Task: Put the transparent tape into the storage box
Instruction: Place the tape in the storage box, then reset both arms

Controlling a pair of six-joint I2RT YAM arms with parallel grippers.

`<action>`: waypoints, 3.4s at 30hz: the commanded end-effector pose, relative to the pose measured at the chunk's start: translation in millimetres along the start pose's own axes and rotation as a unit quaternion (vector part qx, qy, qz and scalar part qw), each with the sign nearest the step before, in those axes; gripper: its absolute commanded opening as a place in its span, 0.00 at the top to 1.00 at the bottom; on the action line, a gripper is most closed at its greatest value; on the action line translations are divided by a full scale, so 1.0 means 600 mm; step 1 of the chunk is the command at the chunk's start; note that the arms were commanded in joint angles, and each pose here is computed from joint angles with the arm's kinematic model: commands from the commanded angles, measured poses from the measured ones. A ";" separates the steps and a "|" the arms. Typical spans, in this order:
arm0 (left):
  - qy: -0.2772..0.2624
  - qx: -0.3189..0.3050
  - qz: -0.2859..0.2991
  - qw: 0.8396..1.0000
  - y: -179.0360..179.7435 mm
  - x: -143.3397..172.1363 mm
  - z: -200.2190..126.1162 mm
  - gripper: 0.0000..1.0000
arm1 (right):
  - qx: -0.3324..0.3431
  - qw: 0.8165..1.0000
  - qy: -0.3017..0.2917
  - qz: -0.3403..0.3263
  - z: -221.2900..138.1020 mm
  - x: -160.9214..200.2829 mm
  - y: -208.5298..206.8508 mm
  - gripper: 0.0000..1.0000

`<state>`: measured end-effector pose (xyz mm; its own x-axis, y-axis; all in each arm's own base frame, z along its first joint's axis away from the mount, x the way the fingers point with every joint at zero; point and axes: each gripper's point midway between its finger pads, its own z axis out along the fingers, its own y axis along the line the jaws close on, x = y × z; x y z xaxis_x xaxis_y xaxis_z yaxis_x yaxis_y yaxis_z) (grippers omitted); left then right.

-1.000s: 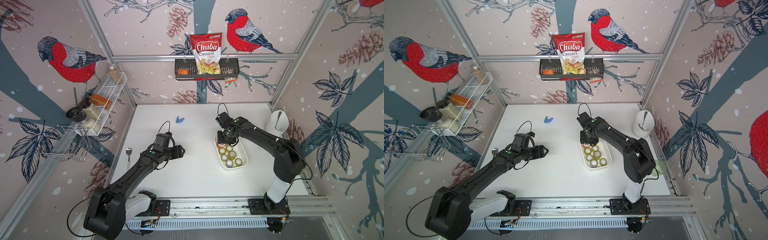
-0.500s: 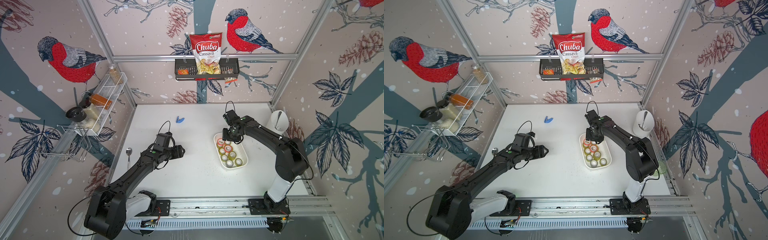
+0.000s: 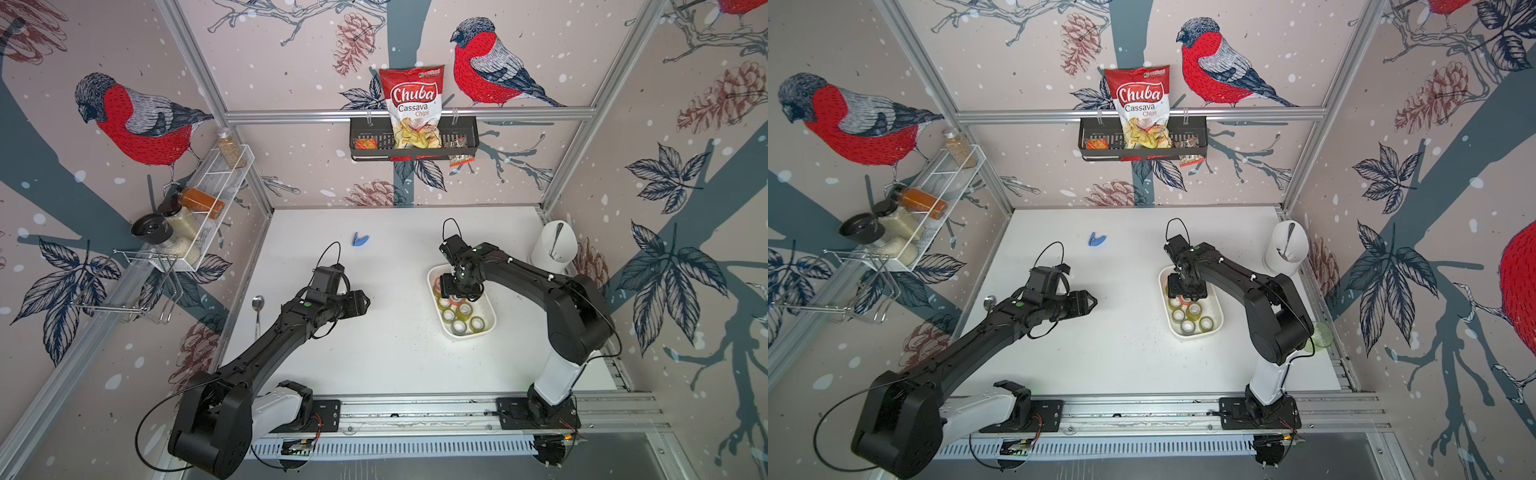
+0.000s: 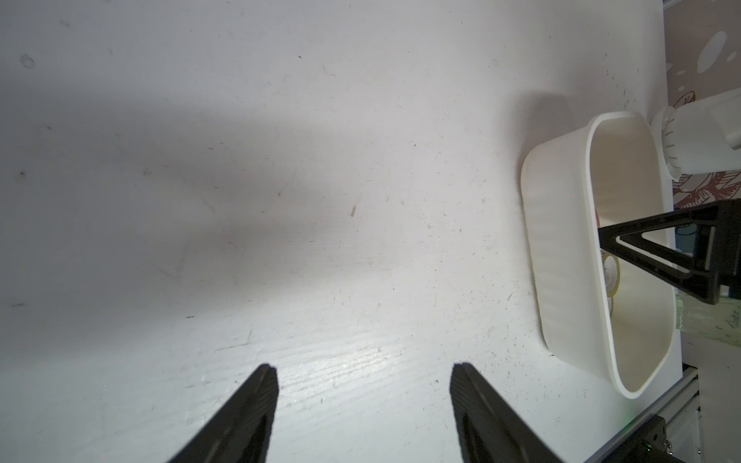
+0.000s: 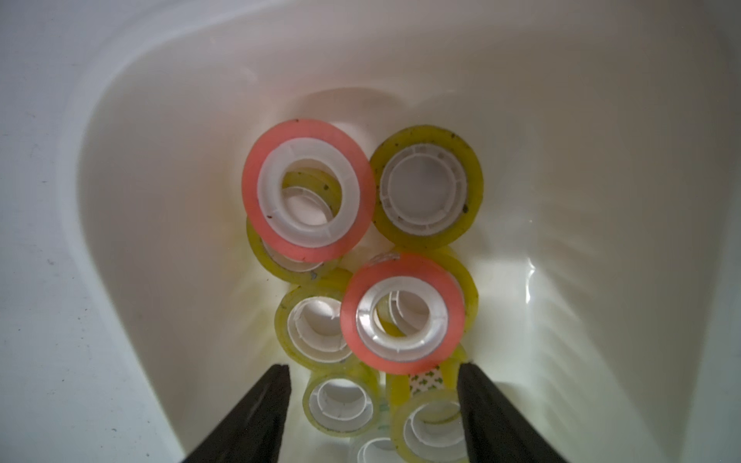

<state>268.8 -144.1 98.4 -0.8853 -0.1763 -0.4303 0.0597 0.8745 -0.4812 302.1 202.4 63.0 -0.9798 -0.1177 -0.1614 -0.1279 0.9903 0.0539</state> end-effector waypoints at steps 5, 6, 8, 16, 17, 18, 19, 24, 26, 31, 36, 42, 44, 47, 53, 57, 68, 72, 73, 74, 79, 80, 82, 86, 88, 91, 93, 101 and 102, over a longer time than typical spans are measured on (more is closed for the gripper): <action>-0.007 -0.005 0.004 1.000 0.002 -0.006 -0.003 0.27 | 0.034 0.999 0.000 -0.022 0.019 -0.017 -0.018 0.28; -0.006 -0.005 0.004 1.000 0.002 -0.005 -0.002 0.27 | 0.035 0.999 0.001 -0.022 0.021 -0.018 -0.019 0.28; -0.006 -0.006 0.004 1.000 0.003 -0.006 -0.003 0.27 | 0.034 0.999 0.003 -0.023 0.024 -0.020 -0.020 0.30; -0.005 -0.008 0.004 1.000 0.004 -0.006 -0.001 0.27 | 0.034 0.999 0.010 -0.023 0.035 -0.015 -0.022 0.32; -0.006 -0.008 0.004 1.000 0.004 -0.006 -0.001 0.27 | 0.032 0.999 0.010 -0.022 0.036 -0.015 -0.022 0.32; -0.006 -0.008 0.004 1.000 0.003 -0.007 -0.002 0.27 | 0.033 0.999 0.012 -0.023 0.038 -0.014 -0.023 0.32; -0.006 -0.009 0.004 1.000 0.004 -0.007 -0.002 0.27 | 0.033 0.999 0.012 -0.023 0.039 -0.015 -0.023 0.32; -0.006 -0.009 0.004 1.000 0.005 -0.005 -0.002 0.27 | 0.033 0.999 0.014 -0.028 0.045 -0.016 -0.021 0.44; -0.006 -0.009 0.004 1.000 0.005 -0.006 -0.002 0.27 | 0.032 0.999 0.014 -0.030 0.045 -0.017 -0.021 0.47; -0.007 -0.010 0.004 1.000 0.005 -0.006 -0.002 0.27 | 0.032 0.999 0.008 -0.027 0.032 -0.022 -0.020 0.50; -0.007 -0.008 0.003 1.000 0.005 -0.006 0.000 0.27 | 0.019 1.000 -0.009 -0.021 0.000 -0.034 -0.008 0.49; -0.005 -0.008 0.002 1.000 0.005 -0.005 0.001 0.27 | 0.006 1.000 -0.009 -0.027 -0.001 -0.035 0.017 0.49; -0.007 -0.009 0.002 1.000 0.005 -0.006 -0.001 0.27 | 0.002 1.000 -0.003 -0.030 0.008 -0.031 0.025 0.49; -0.009 -0.010 0.003 1.000 0.005 -0.006 -0.003 0.27 | -0.002 0.999 0.005 -0.035 0.018 -0.023 0.036 0.49; -0.009 -0.010 0.003 1.000 0.005 -0.006 -0.002 0.27 | -0.006 0.999 0.010 -0.035 0.021 -0.008 0.046 0.49; -0.008 -0.008 0.002 1.000 0.005 -0.006 -0.001 0.27 | -0.006 0.999 0.013 -0.034 0.022 -0.001 0.046 0.47; -0.011 -0.009 0.005 1.000 0.004 -0.008 -0.004 0.27 | -0.010 0.999 -0.028 -0.022 -0.034 -0.028 0.048 0.33; -0.011 -0.009 0.005 1.000 0.002 -0.012 -0.002 0.27 | -0.024 0.998 -0.055 -0.009 -0.075 -0.040 0.049 0.28; -0.011 -0.009 0.004 1.000 0.002 -0.013 -0.001 0.27 | -0.025 0.998 -0.057 -0.007 -0.078 -0.040 0.047 0.29; -0.010 -0.009 0.005 1.000 0.002 -0.013 0.000 0.27 | -0.024 0.998 -0.056 -0.006 -0.078 -0.038 0.044 0.29; -0.010 -0.012 0.004 1.000 0.004 -0.013 0.000 0.27 | -0.022 0.997 -0.078 0.014 -0.094 -0.042 0.026 0.27; -0.011 -0.012 0.005 1.000 0.004 -0.013 -0.001 0.27 | -0.023 0.996 -0.089 0.019 -0.103 -0.048 0.021 0.25; -0.019 -0.015 0.008 1.000 0.004 -0.019 -0.004 0.27 | -0.029 0.992 -0.117 0.024 -0.125 -0.064 0.011 0.20; -0.042 -0.028 0.019 0.999 0.001 -0.044 -0.016 0.20 | -0.037 0.981 -0.187 0.028 -0.168 -0.098 -0.011 0.10; -0.067 -0.048 0.027 0.996 0.004 -0.067 -0.029 0.12 | -0.039 0.971 -0.234 0.035 -0.195 -0.115 -0.028 0.00; -0.112 -0.077 0.041 0.990 0.007 -0.104 -0.054 0.02 | -0.038 0.952 -0.301 0.052 -0.235 -0.131 -0.059 0.00; -0.139 -0.094 0.054 0.984 0.010 -0.128 -0.069 0.02 | -0.040 0.936 -0.344 0.062 -0.256 -0.136 -0.085 0.00; -0.281 -0.211 0.150 0.924 0.050 -0.209 -0.137 0.05 | -0.031 0.848 -0.518 0.109 -0.303 -0.101 -0.230 0.00; -0.297 -0.219 0.156 0.916 0.058 -0.212 -0.143 0.05 | -0.027 0.837 -0.537 0.097 -0.311 -0.094 -0.237 0.00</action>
<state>330.4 -78.1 179.4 -0.5772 -0.0687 -0.8137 0.0302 0.9940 -0.1053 337.3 60.2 208.3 -0.4890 0.2306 -0.8413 0.0632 0.9713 0.2295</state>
